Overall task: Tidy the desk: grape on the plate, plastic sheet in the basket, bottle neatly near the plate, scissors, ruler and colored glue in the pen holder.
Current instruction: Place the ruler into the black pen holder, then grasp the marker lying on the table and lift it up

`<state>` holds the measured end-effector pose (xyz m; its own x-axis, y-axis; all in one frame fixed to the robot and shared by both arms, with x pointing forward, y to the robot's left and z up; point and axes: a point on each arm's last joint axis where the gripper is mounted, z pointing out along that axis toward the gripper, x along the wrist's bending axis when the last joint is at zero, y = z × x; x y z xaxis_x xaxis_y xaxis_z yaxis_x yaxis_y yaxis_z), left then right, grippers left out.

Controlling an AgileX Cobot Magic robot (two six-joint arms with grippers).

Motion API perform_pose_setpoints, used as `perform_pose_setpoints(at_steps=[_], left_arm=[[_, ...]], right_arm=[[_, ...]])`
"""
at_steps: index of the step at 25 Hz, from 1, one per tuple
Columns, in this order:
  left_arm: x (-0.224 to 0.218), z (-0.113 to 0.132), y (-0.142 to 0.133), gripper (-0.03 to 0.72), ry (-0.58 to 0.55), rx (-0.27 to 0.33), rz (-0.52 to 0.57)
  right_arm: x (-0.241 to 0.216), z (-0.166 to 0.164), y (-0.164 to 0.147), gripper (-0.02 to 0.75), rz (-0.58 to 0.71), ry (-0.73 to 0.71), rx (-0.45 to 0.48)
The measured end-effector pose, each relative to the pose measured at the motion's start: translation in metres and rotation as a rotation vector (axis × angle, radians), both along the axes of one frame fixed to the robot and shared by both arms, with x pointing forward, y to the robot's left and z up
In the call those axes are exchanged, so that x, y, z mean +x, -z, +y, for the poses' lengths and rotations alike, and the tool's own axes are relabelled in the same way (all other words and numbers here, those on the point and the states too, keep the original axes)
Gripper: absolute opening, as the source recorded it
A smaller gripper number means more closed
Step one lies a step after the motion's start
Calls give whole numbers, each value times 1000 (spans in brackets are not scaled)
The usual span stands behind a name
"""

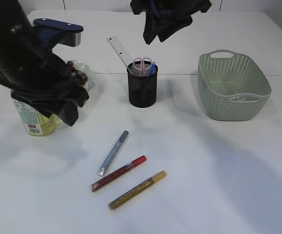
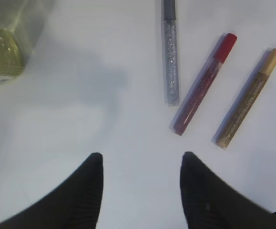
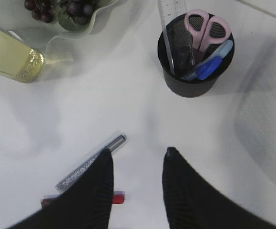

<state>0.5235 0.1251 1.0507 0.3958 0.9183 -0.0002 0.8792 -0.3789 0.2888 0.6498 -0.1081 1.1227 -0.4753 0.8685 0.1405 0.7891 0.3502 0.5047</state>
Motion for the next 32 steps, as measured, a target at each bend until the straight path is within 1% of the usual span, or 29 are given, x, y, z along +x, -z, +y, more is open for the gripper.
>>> perform_pose_setpoints(at_steps=[7, 14, 20, 25, 30, 32], left_arm=[[21, -14, 18, 386, 26, 43, 64], [31, -25, 38, 386, 43, 32, 130], [43, -36, 58, 386, 71, 32, 172], [59, -48, 68, 386, 77, 25, 174], [73, -66, 83, 386, 92, 28, 188], [79, -70, 94, 386, 90, 33, 209]], right_arm=[[-15, -6, -29, 280, -51, 17, 36], [-46, -19, -52, 279, -63, 18, 45], [-77, -31, -60, 279, -44, 15, 46], [-101, -40, -67, 279, -36, 12, 61], [-123, -49, -61, 279, -3, 12, 49], [-133, -53, -59, 279, 5, 11, 44]])
